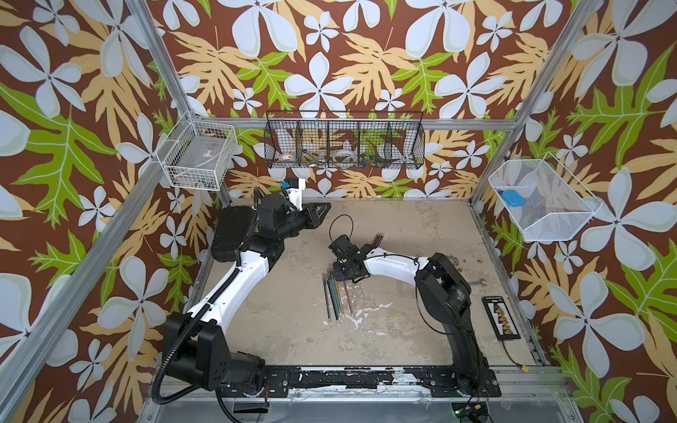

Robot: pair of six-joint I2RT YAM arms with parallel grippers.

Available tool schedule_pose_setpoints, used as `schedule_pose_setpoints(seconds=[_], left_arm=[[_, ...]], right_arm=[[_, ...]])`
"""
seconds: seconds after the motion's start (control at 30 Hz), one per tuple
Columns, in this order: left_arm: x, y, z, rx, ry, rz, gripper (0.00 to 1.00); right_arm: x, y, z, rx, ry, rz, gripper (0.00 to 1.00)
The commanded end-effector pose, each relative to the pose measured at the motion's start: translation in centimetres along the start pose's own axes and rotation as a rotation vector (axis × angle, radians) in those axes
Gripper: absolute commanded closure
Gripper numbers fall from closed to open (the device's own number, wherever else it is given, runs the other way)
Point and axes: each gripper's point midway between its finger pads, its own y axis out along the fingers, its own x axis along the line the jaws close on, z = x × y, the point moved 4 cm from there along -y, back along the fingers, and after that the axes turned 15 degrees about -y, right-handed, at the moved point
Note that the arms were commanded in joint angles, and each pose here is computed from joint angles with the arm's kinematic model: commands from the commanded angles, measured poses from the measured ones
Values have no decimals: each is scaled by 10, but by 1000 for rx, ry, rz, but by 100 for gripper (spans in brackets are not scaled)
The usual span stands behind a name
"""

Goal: Remove the protective cover of the pencils
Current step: Pick up the pencil from the center of the board.

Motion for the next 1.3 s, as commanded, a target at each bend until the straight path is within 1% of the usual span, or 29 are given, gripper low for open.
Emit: schedule_pose_setpoints(seconds=[0.0, 0.1, 0.2, 0.3, 0.37, 0.47, 0.57, 0.63, 0.73, 0.83, 0.97, 1.1, 1.27], left_arm=[[-5, 0, -4, -16, 10, 26, 70], [-2, 1, -3, -11, 12, 21, 70], [1, 4, -1, -1, 13, 15, 70], [6, 9, 4, 28, 9, 19, 70], [8, 17, 12, 62, 8, 26, 69], [7, 33, 34, 143, 17, 45, 68], [-1, 52, 69, 255, 23, 89, 68], [-7, 65, 99, 352, 25, 132, 68], [-21, 78, 146, 490, 31, 220, 69], [-35, 83, 180, 589, 42, 300, 68], [-53, 78, 202, 630, 77, 361, 62], [-69, 72, 209, 640, 94, 403, 61], [-72, 72, 217, 652, 98, 416, 60]], right_arm=[[-5, -3, 4, 20, 24, 29, 89], [-5, -9, -2, 2, 32, 22, 93], [-16, -25, -14, -38, 53, 21, 93], [-47, -53, -25, -115, 112, -4, 94], [-73, -71, -22, -169, 164, -38, 96], [-112, -102, -13, -276, 235, -98, 100], [-141, -135, 0, -378, 276, -102, 100], [-153, -157, 10, -432, 285, -85, 100], [-159, -188, 23, -502, 289, -66, 100], [-164, -214, 35, -565, 291, -28, 100], [-179, -235, 53, -616, 333, 40, 100], [-189, -248, 65, -659, 383, 58, 100], [-188, -260, 65, -724, 425, 32, 100]])
